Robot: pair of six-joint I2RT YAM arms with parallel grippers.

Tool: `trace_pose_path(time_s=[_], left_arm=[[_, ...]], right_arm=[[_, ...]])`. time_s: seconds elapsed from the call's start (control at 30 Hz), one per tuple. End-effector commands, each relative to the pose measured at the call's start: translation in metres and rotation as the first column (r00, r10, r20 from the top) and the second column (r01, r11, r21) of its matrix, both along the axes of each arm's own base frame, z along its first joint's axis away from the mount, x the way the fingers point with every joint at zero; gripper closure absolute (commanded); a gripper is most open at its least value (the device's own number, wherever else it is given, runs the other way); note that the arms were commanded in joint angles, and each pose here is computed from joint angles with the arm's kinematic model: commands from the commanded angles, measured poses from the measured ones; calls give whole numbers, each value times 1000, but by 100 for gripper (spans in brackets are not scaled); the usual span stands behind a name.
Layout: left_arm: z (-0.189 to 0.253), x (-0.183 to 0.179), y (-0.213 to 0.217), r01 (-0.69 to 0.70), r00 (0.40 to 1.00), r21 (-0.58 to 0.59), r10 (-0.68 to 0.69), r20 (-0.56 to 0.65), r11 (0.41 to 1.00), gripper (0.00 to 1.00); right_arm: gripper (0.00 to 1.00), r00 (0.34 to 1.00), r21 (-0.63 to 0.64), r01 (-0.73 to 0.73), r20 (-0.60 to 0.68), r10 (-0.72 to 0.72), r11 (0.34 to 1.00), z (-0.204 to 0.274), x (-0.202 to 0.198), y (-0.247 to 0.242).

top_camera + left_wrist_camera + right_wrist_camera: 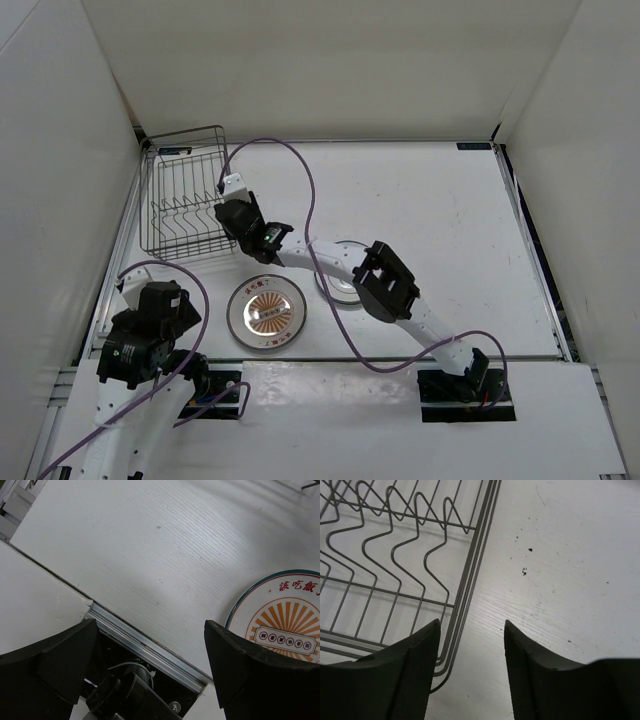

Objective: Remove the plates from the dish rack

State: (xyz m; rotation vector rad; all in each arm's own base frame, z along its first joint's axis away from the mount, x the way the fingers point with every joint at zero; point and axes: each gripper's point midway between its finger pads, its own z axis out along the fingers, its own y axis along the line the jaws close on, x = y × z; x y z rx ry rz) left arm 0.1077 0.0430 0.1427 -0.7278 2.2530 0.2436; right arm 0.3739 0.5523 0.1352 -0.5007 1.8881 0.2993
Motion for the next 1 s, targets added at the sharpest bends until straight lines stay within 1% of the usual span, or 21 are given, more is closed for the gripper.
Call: trace_pose_path(time_s=[0.0, 0.1, 0.17, 0.2, 0.27, 0.3, 0.33, 0.37, 0.4, 0.43, 0.47, 0.5, 0.57, 0.6, 0.63, 0.7, 0.77, 0.83, 0.9, 0.93, 0.97], left_arm=[[-3, -6, 2, 3, 1000, 10, -3, -18, 1000, 0], [-4, -6, 2, 8, 1000, 12, -7, -25, 1000, 0], [-5, -3, 0, 21, 999, 13, -21, -36, 1000, 0], [-5, -2, 0, 23, 999, 14, -22, -38, 1000, 0], [-4, -3, 0, 24, 1000, 10, -24, -20, 1000, 0], [-4, -2, -1, 30, 1000, 4, -30, -5, 1000, 0], [-3, -2, -1, 26, 999, 1, -26, 20, 1000, 0], [-2, -5, 0, 19, 999, -3, -19, 38, 1000, 0], [-2, -5, 1, 13, 999, -1, -12, 40, 1000, 0], [-2, -5, 0, 30, 999, 4, -30, 31, 1000, 0], [-1, -2, -2, 43, 998, 1, -43, 40, 999, 0], [-2, 2, -8, 81, 996, -14, -80, 37, 997, 0], [-4, 7, -13, 121, 992, -15, -121, 35, 992, 0], [-5, 9, -17, 149, 988, -25, -148, 33, 989, 0], [-5, 12, -20, 165, 986, -28, -163, 45, 986, 0], [-7, 14, -26, 221, 975, -33, -220, 36, 975, 0], [-7, 18, -33, 276, 961, -35, -275, 35, 960, 0], [-8, 23, -49, 349, 937, -81, -346, 53, 933, 0], [-3, 29, -58, 429, 903, -77, -425, 63, 900, 0], [2, 27, -80, 517, 856, -145, -508, 96, 844, 0], [8, 28, -86, 567, 823, -141, -558, 106, 811, 0]], right_arm=[[42, 996, 62, 86, 9, -87, 994, 59, 1, -28], [27, 994, 14, 87, 62, -87, 996, 92, -3, -55], [14, 991, 2, 89, 104, -88, 996, 137, -8, -75], [10, 989, -44, 105, 113, -99, 994, 152, -11, -92], [10, 989, -94, 108, 109, -98, 990, 167, -20, -111], [10, 987, -77, 119, 114, -110, 990, 189, -30, -134], [10, 991, -131, 117, 86, -107, 984, 182, -39, -149], [10, 991, -127, 127, 66, -119, 984, 181, -43, -160], [10, 991, -88, 122, 59, -117, 989, 200, -54, -176], [10, 991, -172, 128, -11, -132, 977, 171, -69, -204], [10, 988, -130, 141, -38, -147, 982, 179, -80, -219], [10, 983, -171, 128, -110, -148, 977, 156, -96, -237], [10, 971, -205, 83, -204, -125, 975, 138, -122, -259], [10, 951, -251, 91, -264, -158, 964, 124, -139, -281], [10, 946, -235, 83, -288, -150, 968, 127, -150, -292], [10, 922, -299, 71, -345, -177, 952, 109, -170, -318], [10, 892, -278, 86, -407, -198, 957, 103, -197, -348], [10, 881, -218, 92, -437, -182, 972, 100, -218, -374], [10, 884, -149, 97, -442, -154, 984, 106, -231, -389], [10, 873, -174, 100, -458, -171, 980, 93, -238, -400], [10, 883, -104, 112, -446, -148, 988, 104, -246, -414]])
